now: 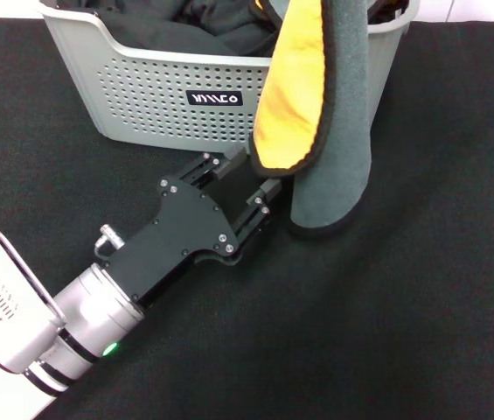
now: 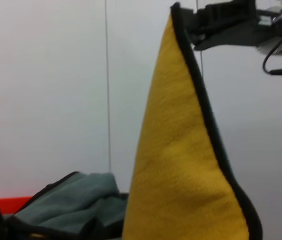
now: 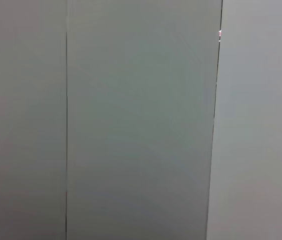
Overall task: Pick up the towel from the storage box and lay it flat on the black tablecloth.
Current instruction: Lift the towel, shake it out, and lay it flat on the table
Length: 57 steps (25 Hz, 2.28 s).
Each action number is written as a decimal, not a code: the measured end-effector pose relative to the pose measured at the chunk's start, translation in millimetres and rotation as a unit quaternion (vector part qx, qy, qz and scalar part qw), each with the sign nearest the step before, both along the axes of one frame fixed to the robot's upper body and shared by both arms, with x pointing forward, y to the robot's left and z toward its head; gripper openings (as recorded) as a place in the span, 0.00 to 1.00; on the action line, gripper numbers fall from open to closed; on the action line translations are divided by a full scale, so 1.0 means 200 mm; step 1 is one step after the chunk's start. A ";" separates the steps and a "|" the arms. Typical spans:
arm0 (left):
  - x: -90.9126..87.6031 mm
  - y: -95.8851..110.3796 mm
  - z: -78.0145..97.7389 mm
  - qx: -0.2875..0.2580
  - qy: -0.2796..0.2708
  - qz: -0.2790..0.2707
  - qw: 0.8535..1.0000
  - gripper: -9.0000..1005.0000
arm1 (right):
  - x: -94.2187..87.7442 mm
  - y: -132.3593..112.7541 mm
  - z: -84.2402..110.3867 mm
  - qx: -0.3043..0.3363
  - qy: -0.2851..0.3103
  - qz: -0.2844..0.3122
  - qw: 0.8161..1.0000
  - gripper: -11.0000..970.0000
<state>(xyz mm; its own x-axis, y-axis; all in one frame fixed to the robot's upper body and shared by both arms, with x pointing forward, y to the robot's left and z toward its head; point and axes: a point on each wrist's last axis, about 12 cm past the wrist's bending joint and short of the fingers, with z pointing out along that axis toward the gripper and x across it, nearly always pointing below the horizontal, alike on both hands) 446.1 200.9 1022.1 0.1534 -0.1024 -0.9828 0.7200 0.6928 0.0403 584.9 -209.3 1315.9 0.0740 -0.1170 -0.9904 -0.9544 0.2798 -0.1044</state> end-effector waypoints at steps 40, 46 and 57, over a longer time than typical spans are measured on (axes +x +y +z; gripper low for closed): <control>0.03 -0.07 0.02 0.014 -0.031 0.029 0.999 0.42 | 0.10 0.16 0.01 0.037 0.002 -0.026 0.999 0.02; 0.03 -0.03 0.05 -0.005 -0.046 0.066 0.997 0.41 | 0.11 0.17 0.00 0.036 0.004 -0.025 0.999 0.03; 0.04 -0.02 0.05 -0.006 -0.055 0.069 0.996 0.40 | 0.14 0.19 -0.02 0.040 0.011 -0.035 0.999 0.02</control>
